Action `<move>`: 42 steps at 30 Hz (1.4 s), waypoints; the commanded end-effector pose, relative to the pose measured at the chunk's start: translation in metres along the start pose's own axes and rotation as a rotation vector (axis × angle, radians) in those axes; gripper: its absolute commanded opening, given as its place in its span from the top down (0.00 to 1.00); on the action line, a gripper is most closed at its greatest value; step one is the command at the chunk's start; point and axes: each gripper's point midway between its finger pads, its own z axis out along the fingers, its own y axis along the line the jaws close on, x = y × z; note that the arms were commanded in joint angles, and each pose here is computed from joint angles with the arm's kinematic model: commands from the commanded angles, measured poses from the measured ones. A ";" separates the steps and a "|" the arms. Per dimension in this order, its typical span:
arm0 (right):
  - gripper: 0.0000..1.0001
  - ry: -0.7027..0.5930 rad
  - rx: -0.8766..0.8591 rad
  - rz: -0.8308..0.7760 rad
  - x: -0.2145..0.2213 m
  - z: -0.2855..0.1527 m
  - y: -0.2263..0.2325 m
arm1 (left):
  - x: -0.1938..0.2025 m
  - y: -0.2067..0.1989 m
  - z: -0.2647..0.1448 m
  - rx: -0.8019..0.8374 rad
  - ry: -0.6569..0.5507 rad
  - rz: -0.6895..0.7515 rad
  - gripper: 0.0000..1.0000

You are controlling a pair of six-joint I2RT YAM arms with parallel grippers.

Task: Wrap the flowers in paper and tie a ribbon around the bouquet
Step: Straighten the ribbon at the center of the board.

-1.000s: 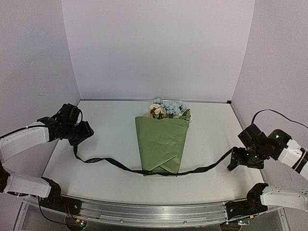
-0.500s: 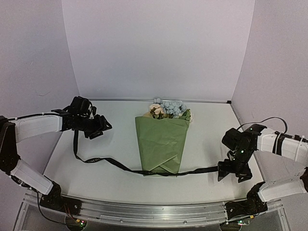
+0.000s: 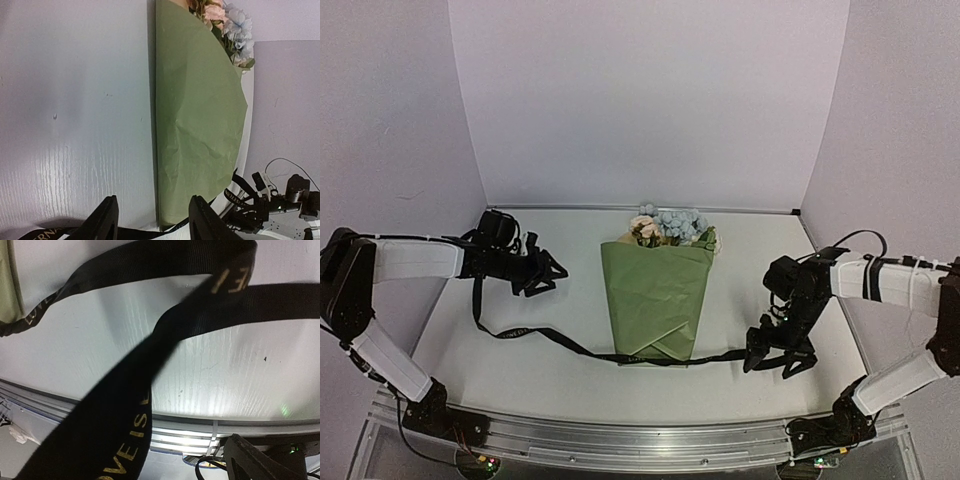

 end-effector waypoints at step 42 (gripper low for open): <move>0.02 -0.118 0.254 0.241 -0.016 -0.013 -0.083 | 0.090 0.141 0.015 -0.350 0.018 -0.398 0.76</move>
